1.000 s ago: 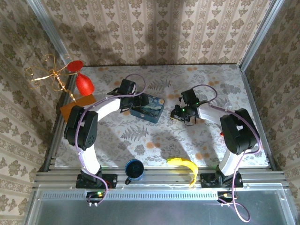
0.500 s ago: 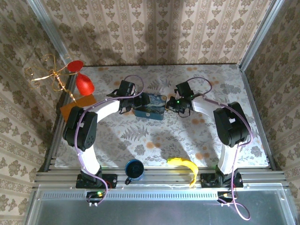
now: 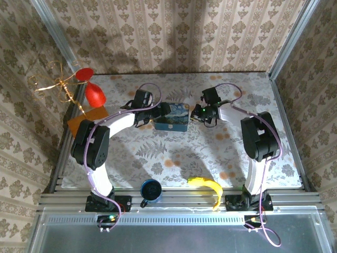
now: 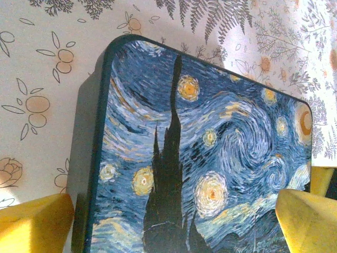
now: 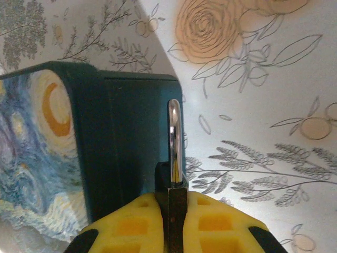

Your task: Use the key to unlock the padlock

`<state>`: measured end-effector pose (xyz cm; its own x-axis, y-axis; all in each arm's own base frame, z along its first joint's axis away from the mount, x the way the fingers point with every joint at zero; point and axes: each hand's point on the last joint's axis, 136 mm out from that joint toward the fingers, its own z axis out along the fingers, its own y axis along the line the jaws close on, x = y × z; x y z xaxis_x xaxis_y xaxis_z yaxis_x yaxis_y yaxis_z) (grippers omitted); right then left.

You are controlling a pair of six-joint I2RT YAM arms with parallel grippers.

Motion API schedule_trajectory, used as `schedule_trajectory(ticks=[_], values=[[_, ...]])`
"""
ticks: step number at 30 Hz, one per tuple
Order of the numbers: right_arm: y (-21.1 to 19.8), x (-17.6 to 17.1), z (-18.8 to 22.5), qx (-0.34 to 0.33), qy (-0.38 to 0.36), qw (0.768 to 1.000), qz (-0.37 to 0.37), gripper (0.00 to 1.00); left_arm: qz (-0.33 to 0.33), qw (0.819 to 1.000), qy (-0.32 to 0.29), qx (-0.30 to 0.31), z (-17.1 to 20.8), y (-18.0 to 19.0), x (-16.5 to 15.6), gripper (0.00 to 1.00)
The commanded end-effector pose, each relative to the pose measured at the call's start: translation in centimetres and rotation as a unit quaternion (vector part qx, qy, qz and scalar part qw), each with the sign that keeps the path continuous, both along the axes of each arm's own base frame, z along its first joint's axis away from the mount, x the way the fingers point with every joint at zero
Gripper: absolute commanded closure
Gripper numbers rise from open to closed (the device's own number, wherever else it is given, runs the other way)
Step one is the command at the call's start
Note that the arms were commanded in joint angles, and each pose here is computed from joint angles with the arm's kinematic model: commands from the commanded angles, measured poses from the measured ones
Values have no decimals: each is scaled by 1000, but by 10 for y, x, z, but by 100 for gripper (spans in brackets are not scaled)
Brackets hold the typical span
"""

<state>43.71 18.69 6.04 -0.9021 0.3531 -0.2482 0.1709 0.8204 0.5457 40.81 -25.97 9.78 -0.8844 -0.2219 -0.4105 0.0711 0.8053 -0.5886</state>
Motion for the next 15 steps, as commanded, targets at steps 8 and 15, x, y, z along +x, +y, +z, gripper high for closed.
schedule_trajectory(ticks=[8,15], values=[[-47,-39,10,-95,42,994,22,100,92,996,-20,1,27,73,-4,0],[-37,-80,5,-52,73,992,89,100,133,989,-47,38,43,121,-27,0]])
